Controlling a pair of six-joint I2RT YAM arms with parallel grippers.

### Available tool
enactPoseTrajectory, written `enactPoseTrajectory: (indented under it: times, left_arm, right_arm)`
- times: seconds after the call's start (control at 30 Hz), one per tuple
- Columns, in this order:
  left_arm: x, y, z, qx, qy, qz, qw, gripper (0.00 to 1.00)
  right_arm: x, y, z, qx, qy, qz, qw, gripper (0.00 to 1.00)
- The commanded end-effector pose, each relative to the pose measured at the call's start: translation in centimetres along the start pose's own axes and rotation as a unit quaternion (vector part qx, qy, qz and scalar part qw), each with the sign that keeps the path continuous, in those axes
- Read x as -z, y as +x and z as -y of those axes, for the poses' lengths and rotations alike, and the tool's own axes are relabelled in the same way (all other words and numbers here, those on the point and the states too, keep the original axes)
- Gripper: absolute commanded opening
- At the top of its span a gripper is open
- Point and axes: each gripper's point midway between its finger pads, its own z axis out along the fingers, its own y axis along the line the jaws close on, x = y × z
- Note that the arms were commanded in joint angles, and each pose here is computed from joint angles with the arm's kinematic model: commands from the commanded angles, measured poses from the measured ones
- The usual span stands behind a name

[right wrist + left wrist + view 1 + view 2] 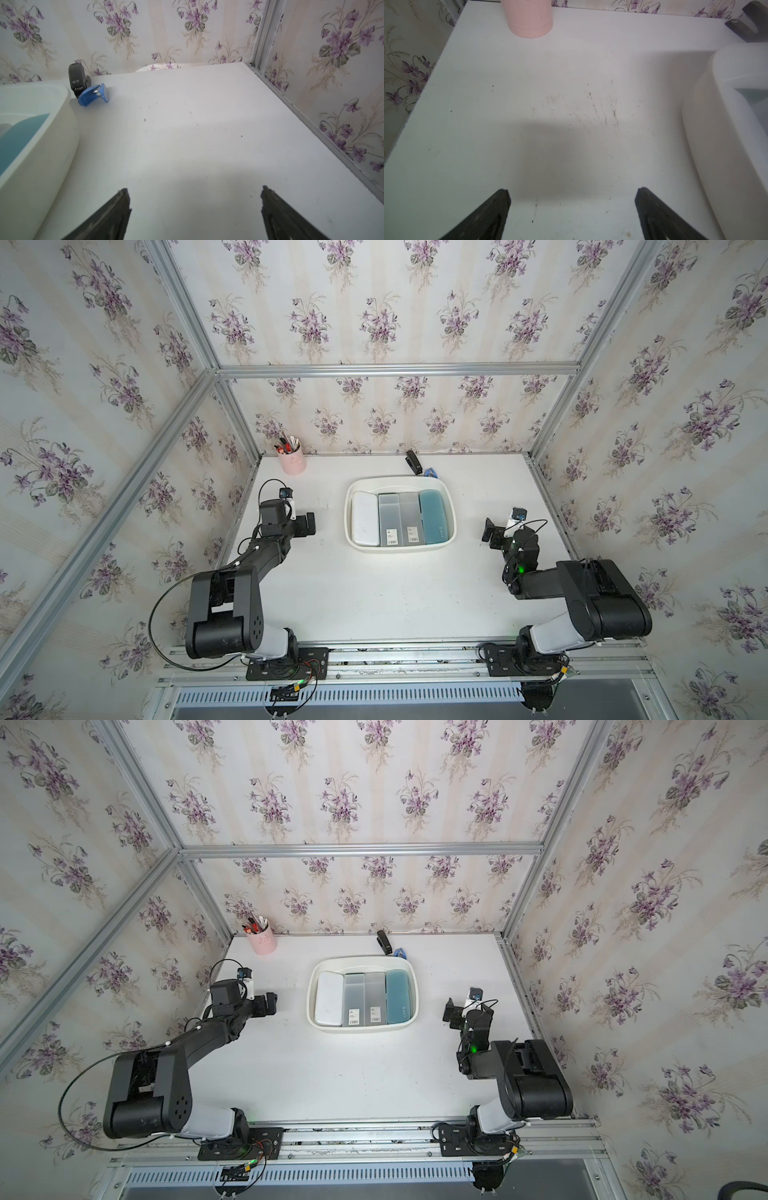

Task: Put the pencil case into the storage box
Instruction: Reset both arms

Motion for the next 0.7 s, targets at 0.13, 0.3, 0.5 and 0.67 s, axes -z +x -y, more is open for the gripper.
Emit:
enactPoseTrajectory:
  times: [0.13,0.3,0.5,0.67]
  left_arm:
    - [-0.1,-1.0,3.5,-0.083,0.018,0.088,0.992,0.99]
    - [0.0,-0.2,3.4,-0.093,-0.01,0.105,0.99,0.99]
    - [0.0,0.0,3.3,-0.093,-0.014,0.107,0.99,0.99]
    - [0.0,0.0,3.3,-0.092,-0.014,0.106,0.99,0.99]
  right_arm:
    - [0.4,-4.9,0.2,-0.019,0.006,0.098,0.995,1.0]
    - [-0.1,-4.3,0.1,-0.014,0.004,0.081,0.997,1.0]
    - [-0.1,-4.3,0.1,-0.013,0.005,0.082,0.997,1.0]
    - [0.0,-4.4,0.1,-0.014,0.004,0.083,0.996,1.0]
